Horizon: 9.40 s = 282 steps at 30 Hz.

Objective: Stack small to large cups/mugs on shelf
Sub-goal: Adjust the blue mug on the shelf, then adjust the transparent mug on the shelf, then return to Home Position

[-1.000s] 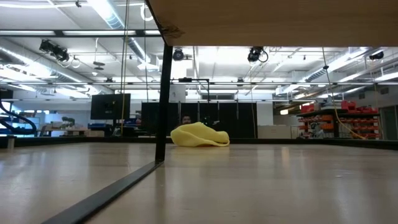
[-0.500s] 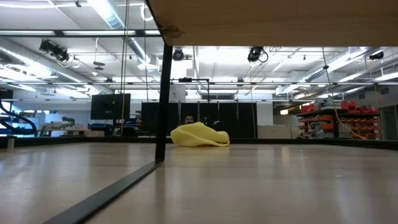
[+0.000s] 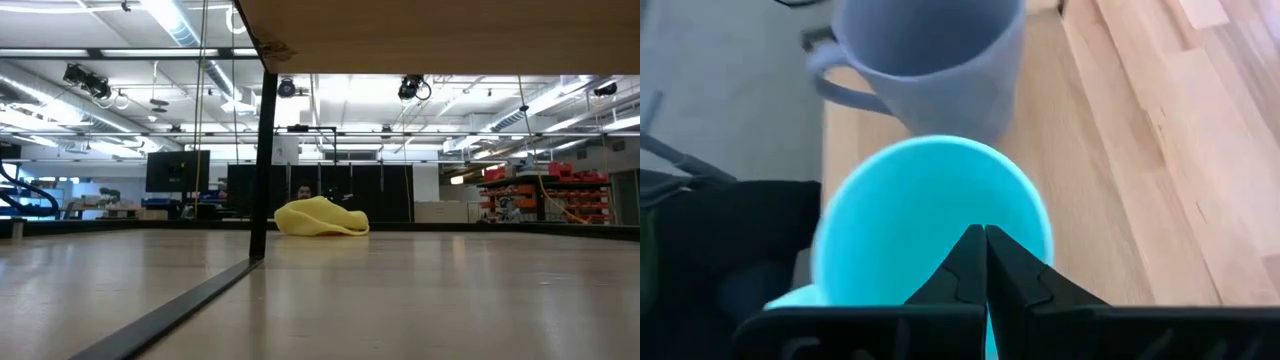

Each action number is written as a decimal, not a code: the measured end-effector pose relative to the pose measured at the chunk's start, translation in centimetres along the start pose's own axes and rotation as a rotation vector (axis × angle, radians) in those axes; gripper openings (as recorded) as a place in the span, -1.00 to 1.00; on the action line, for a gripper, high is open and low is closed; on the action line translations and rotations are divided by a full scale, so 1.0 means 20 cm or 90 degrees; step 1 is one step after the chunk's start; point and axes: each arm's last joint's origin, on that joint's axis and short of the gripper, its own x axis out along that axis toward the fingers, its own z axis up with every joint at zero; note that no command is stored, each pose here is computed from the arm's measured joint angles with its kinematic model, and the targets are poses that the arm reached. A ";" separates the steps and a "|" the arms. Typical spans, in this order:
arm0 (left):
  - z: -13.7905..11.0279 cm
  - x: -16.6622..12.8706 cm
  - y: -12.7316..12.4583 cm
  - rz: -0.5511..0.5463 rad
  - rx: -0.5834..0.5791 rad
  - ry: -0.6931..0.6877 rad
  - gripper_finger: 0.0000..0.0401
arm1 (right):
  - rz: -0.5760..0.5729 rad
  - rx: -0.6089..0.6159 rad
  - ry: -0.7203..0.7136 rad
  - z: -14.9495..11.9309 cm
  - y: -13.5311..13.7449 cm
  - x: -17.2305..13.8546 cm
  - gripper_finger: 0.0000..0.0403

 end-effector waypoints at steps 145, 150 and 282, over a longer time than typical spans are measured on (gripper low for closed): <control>-0.02 0.00 0.00 0.005 -0.028 0.020 -0.84 | -0.027 0.009 -0.058 -0.44 0.40 0.06 -1.00; -0.02 0.00 0.00 0.005 -0.028 0.020 -0.80 | -0.038 0.011 -0.055 -0.44 0.39 0.05 -1.00; -0.23 -0.51 -0.22 -0.268 0.042 -0.147 -0.88 | 0.553 -0.212 -0.348 -0.35 0.28 -0.40 -0.94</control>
